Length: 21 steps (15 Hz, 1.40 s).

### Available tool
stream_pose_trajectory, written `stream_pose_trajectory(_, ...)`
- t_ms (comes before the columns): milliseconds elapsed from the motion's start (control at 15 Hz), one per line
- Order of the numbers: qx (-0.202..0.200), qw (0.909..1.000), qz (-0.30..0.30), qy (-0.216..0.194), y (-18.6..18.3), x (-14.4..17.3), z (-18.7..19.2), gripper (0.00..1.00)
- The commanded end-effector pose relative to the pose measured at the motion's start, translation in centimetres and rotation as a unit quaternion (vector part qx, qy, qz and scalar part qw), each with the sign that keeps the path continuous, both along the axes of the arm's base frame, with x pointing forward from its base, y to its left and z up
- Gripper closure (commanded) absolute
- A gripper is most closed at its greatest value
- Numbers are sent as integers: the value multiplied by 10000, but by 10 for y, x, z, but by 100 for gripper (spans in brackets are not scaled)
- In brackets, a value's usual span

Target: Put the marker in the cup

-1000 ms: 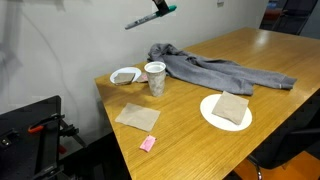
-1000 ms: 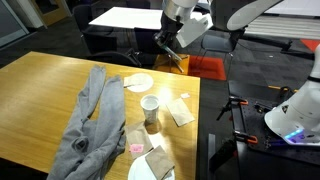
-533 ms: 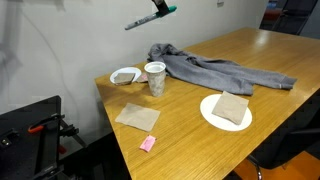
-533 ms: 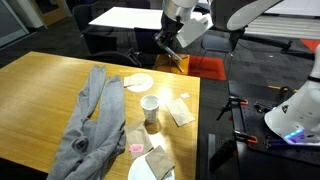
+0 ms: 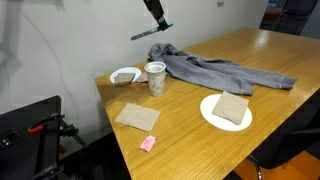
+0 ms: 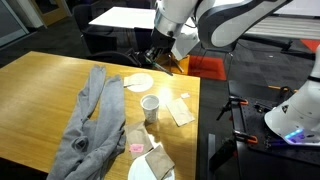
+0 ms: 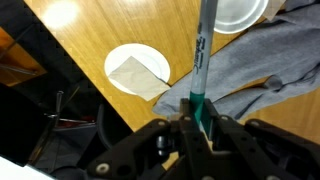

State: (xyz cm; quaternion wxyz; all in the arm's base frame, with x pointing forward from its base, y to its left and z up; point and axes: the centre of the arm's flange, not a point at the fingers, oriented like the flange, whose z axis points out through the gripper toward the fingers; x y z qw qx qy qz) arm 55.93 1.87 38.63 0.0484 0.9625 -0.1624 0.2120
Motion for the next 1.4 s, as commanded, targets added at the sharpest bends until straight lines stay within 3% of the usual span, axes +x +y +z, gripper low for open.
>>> stream_pose_trajectory(0,375,9970,684,-20,2,10,-12,96)
stream_pose_trajectory(400,776,9783,1920,-13,21,16,-21,96)
stream_pose_trajectory(733,741,9601,2689,-187,25,17,-15,96)
stream_pose_trajectory(1333,844,9124,3920,-825,24,20,-7,96)
